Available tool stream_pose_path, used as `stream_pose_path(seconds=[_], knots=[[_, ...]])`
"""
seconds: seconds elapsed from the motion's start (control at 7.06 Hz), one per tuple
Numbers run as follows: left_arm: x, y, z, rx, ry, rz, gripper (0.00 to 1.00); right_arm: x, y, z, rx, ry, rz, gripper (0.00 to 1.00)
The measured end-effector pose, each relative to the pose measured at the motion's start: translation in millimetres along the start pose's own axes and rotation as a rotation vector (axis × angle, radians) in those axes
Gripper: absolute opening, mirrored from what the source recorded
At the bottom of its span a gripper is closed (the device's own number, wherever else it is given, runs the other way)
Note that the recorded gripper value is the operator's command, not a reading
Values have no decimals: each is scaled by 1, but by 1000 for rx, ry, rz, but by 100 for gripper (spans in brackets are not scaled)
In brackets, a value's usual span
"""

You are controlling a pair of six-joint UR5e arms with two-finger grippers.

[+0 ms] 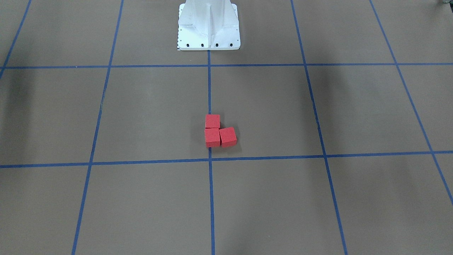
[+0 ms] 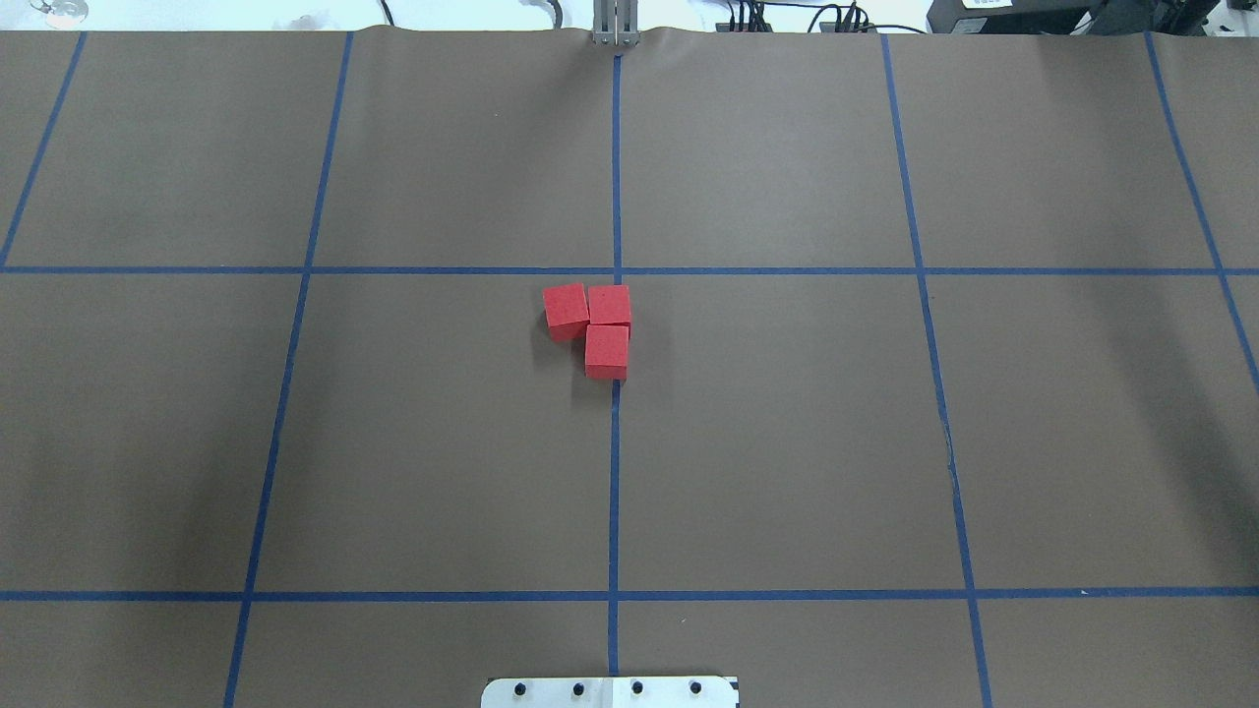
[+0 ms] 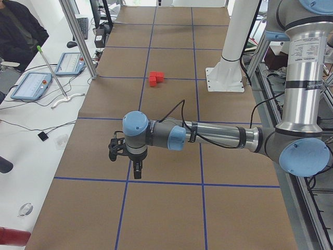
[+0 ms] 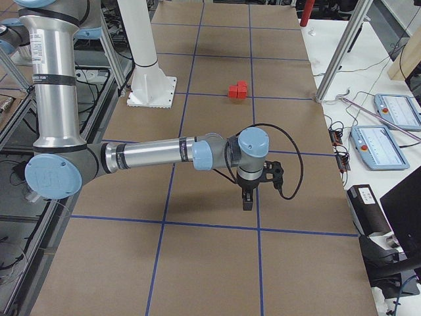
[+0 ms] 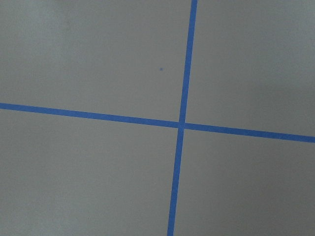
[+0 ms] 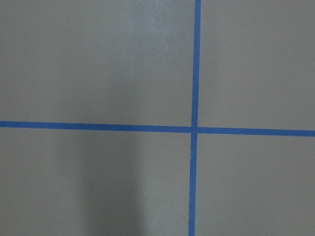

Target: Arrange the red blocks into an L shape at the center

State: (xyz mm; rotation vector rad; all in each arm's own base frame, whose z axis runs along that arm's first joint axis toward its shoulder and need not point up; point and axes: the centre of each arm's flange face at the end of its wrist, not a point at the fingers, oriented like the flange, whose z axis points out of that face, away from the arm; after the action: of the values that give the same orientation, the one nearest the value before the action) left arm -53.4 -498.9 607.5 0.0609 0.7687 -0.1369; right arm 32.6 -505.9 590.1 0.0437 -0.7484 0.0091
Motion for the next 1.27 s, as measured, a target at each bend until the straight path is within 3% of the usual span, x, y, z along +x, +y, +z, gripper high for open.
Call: stream_pose_path(seconds=[0.57,1.27], knots=[[-2,2,2,0,2,2,100,8,7,11,-69,12,-55,100],[2,7,-1,1,17,7,100,9,10,13,-71,7,-64,100]])
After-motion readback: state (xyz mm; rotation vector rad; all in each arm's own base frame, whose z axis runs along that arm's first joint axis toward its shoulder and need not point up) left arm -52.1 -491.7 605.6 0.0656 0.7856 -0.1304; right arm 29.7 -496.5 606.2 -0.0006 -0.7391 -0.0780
